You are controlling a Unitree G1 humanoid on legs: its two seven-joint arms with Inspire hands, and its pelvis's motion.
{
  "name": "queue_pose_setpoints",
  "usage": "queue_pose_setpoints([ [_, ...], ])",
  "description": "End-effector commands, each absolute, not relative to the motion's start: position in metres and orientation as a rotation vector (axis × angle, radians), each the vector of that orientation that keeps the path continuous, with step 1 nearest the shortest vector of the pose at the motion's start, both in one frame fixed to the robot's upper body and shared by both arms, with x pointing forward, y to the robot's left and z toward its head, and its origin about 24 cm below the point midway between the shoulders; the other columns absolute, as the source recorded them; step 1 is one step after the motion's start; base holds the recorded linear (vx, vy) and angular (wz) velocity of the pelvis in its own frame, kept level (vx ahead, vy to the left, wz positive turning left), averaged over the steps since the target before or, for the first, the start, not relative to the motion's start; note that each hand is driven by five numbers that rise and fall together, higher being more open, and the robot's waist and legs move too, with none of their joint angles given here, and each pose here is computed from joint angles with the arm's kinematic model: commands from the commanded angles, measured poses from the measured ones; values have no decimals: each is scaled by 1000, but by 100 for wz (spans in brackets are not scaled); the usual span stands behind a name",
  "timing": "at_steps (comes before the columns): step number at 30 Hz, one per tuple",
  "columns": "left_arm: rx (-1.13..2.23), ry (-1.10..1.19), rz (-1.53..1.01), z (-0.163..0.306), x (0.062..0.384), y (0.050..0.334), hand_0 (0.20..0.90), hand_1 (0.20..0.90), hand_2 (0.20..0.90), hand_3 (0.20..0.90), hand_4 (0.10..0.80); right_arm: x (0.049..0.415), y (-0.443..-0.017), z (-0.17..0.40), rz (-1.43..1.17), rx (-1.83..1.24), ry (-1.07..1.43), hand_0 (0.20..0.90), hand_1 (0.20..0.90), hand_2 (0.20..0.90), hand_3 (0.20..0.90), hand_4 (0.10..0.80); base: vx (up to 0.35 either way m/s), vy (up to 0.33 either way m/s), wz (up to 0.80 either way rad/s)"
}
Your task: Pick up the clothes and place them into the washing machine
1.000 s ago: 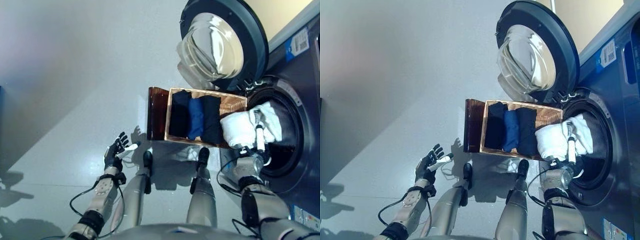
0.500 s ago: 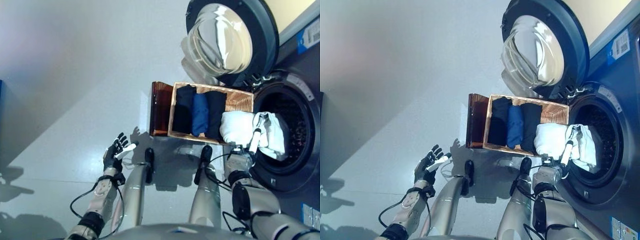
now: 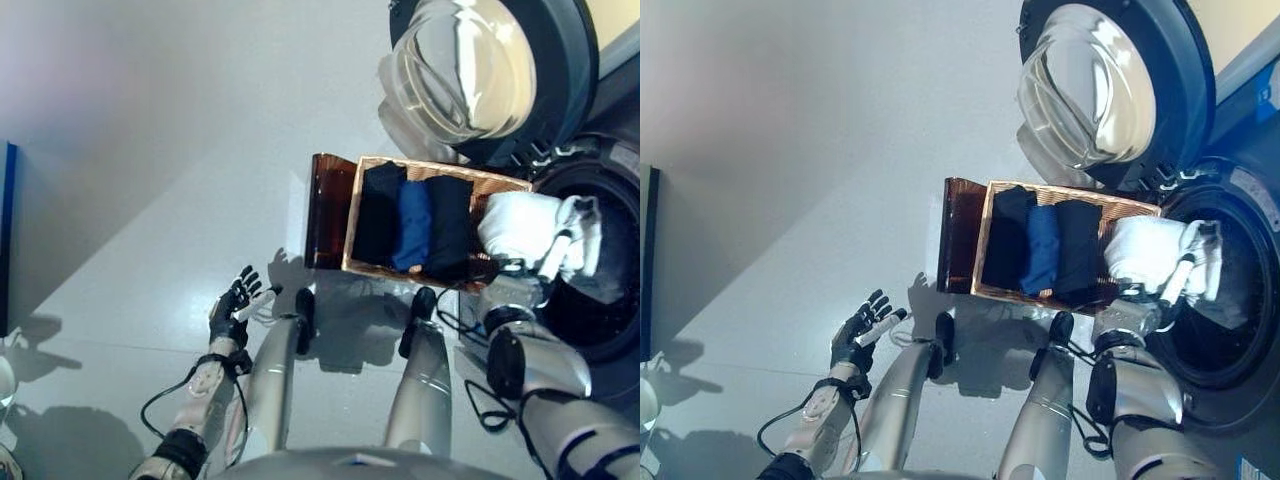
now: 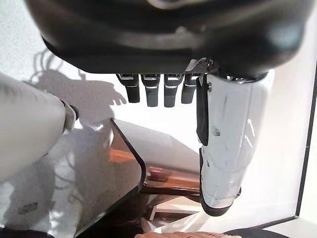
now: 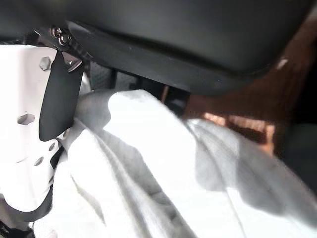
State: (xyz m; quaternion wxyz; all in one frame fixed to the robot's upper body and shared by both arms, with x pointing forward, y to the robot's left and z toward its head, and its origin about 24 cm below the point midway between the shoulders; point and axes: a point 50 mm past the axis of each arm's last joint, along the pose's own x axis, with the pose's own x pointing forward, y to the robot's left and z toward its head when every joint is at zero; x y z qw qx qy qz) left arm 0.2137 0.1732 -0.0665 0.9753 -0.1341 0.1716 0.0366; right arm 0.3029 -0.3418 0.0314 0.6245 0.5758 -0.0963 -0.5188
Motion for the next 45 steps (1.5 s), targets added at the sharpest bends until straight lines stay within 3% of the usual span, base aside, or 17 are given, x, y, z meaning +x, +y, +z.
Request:
queue_pose_setpoints([
  [1, -215, 219, 82, -46, 216, 193, 900, 900, 900, 900, 800, 276, -411, 95, -1274, 1250, -611, 200, 200, 200, 200, 300, -88, 40, 12],
  [8, -209, 211, 89, -44, 217, 195, 900, 900, 900, 900, 800, 254, -435, 106, -1386, 1313, -718, 200, 200, 200, 200, 300, -4, 50, 11],
  [19, -230, 211, 85, -45, 222, 190, 900, 900, 900, 900, 800, 234, -436, 78, -1478, 1350, -728, 200, 200, 200, 200, 300, 7, 43, -3],
  [45, -209, 244, 163, -53, 210, 210, 900, 900, 900, 900, 800, 195, -491, 169, -1466, 1158, -991, 200, 200, 200, 200, 300, -1, 14, -3],
])
